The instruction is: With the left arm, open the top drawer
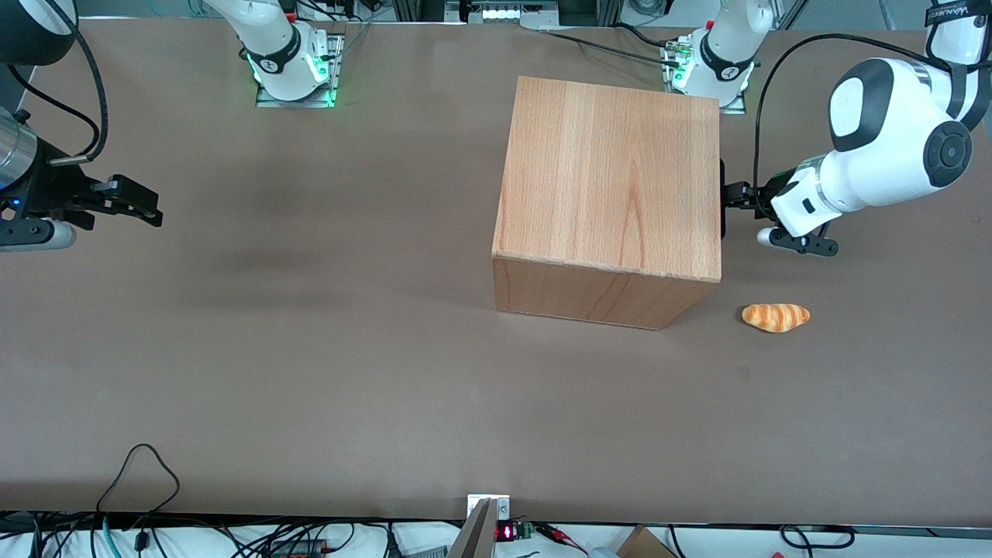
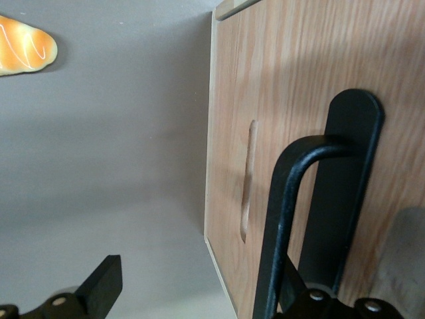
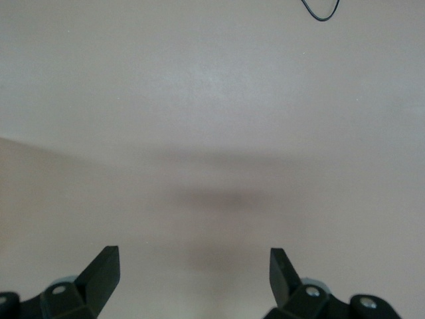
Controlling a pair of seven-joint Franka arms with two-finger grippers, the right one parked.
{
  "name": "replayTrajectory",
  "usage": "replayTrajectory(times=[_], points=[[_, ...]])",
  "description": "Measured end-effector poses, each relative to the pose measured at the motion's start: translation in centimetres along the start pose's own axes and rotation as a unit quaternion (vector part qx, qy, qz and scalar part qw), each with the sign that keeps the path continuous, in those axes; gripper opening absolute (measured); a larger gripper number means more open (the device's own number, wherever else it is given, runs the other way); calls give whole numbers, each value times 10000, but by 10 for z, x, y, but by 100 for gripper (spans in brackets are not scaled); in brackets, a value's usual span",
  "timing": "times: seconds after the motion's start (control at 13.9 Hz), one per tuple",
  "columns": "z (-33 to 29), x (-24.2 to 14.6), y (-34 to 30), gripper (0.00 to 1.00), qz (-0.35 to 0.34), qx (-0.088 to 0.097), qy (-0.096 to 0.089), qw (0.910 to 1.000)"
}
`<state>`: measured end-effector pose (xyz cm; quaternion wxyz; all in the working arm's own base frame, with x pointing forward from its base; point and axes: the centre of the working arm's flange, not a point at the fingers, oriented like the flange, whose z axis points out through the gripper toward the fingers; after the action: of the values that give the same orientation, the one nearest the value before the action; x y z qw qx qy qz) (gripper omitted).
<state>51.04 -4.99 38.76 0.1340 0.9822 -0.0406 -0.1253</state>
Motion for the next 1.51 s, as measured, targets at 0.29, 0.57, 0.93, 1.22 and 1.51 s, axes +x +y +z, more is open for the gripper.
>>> replayTrajectory(times=[0.29,0.57,0.93,1.22,1.51], points=[[-3,0,-9,100,-64,-13,24,10000],[-8,-2,-29,100,-199,1,66,9998],[-14,-5,-56,100,-367,133,99,9992],[-20,-9,-81,100,-517,275,118,9982],[-26,-12,-100,100,-650,354,160,9971]])
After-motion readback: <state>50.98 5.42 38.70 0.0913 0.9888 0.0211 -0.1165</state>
